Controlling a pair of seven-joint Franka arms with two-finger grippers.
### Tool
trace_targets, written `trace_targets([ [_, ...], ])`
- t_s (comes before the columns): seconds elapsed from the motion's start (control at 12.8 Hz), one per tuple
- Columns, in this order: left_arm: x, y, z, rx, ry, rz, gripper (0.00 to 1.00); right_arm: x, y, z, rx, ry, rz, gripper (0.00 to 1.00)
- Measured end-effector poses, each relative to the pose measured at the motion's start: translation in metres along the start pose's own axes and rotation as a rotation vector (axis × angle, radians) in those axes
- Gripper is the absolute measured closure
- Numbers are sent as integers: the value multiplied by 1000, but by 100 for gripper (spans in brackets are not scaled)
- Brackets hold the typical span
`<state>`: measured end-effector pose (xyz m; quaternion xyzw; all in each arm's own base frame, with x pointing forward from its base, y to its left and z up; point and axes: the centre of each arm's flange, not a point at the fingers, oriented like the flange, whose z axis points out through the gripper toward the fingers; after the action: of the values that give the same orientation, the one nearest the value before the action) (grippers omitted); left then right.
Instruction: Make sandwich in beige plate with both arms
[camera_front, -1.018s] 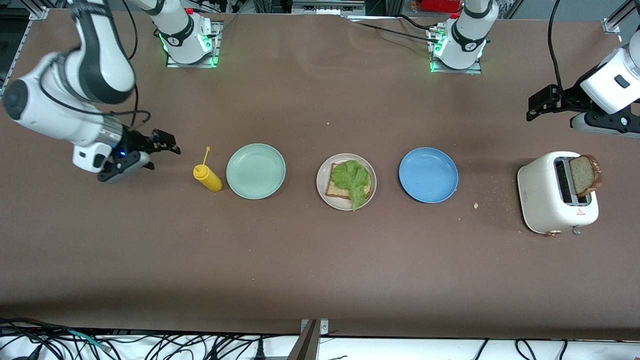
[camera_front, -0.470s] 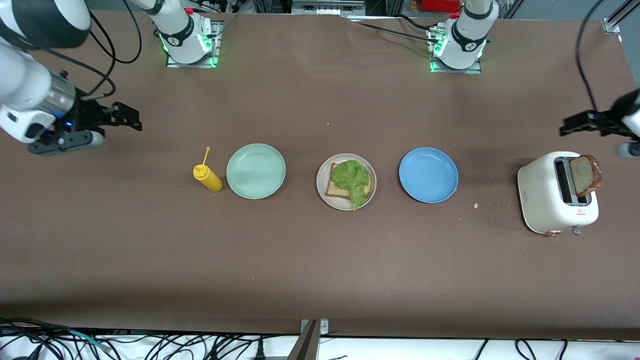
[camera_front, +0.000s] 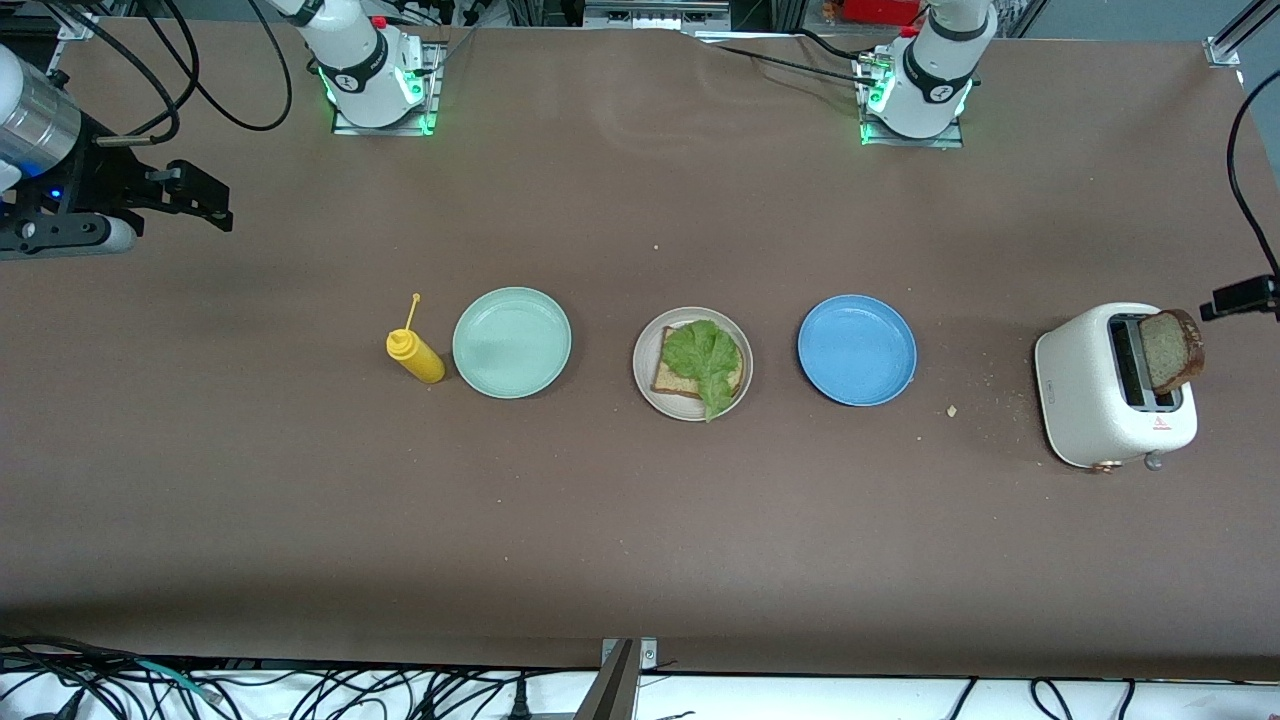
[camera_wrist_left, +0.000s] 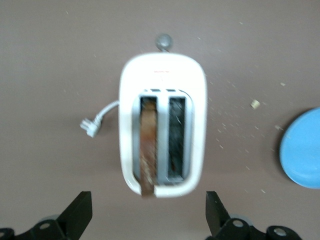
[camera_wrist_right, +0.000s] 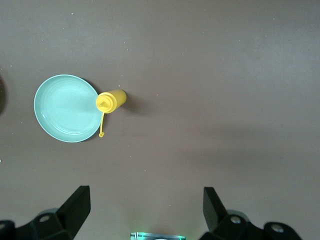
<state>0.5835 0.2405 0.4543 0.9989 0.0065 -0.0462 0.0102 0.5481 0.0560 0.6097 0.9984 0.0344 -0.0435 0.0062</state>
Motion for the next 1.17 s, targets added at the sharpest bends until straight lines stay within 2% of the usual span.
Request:
trace_targets([
  [0.16, 5, -4, 23, -7, -13, 10, 0, 2, 2, 5, 0, -11, 6, 0],
  [0.39, 4, -5, 53, 4, 18, 16, 0, 4, 4, 22, -6, -42, 10, 0],
  [0.63, -1, -9, 68, 0, 13, 22, 3, 6, 12, 28, -7, -54, -8, 0],
  [1.02, -4, -5, 77, -7, -4, 30, 58, 7, -18, 31, -30, -60, -115, 0],
  [1.1, -4, -4, 75, -7, -2, 34, 77, 9, -15, 35, -32, -65, -142, 0],
  [1.17, -5, -3, 72, -6, -1, 36, 85, 11, -12, 35, -32, -65, -147, 0],
])
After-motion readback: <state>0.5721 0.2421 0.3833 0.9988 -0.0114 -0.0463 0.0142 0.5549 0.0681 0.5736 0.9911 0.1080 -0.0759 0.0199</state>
